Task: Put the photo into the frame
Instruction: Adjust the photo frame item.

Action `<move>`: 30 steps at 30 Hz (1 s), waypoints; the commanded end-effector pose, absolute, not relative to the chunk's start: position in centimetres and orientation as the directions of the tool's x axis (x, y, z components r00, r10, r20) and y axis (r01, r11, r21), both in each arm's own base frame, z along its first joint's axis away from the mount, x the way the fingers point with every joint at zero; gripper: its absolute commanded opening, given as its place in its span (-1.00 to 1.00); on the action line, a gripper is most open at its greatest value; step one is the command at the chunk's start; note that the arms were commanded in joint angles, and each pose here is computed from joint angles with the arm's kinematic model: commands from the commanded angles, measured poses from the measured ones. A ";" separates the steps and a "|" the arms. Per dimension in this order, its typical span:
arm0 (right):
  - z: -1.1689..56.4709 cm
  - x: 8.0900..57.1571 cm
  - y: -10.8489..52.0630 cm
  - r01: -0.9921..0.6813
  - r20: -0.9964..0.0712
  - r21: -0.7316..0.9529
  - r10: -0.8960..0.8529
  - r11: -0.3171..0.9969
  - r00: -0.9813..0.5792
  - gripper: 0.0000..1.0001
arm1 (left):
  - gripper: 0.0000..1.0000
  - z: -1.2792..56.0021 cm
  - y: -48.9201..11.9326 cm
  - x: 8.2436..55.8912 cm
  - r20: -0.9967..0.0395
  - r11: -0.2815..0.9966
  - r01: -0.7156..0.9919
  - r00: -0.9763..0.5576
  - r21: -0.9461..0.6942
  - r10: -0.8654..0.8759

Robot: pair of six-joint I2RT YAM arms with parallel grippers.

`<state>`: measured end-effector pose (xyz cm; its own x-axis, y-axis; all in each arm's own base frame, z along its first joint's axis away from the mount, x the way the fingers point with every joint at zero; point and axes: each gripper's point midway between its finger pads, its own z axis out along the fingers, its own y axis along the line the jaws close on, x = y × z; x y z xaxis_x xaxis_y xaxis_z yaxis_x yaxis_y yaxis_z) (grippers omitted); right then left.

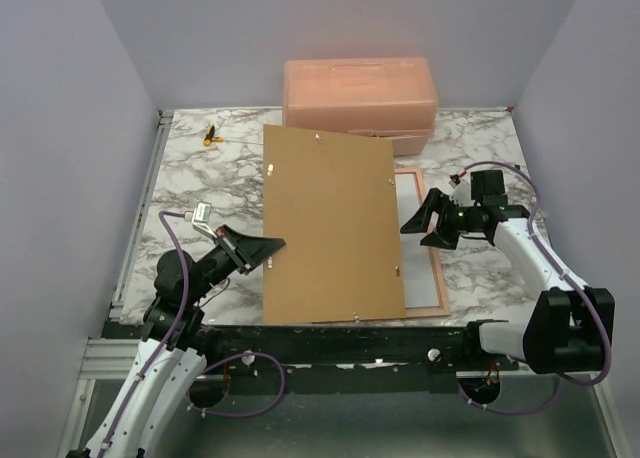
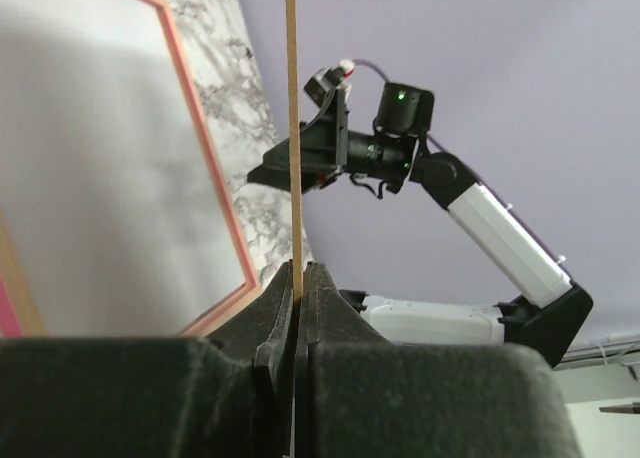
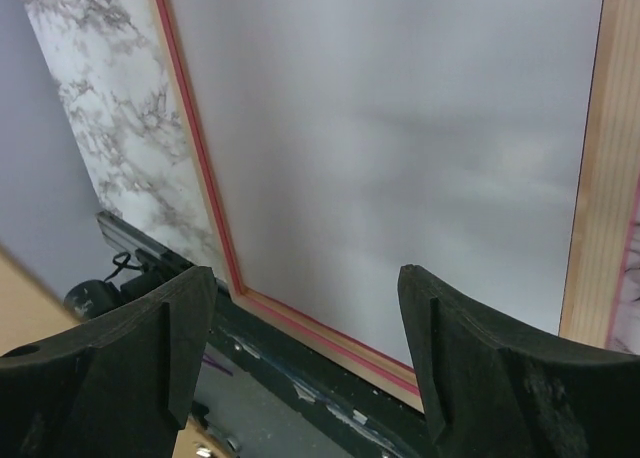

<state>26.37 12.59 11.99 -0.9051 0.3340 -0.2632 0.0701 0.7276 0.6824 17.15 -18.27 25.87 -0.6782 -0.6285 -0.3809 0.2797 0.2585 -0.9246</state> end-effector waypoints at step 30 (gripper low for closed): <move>22.1 15.4 21.7 -0.344 -0.367 0.749 -0.078 0.567 -0.927 -0.99 | -1.00 29.3 -14.7 21.5 -0.284 0.115 0.337 -0.511 -0.935 -0.812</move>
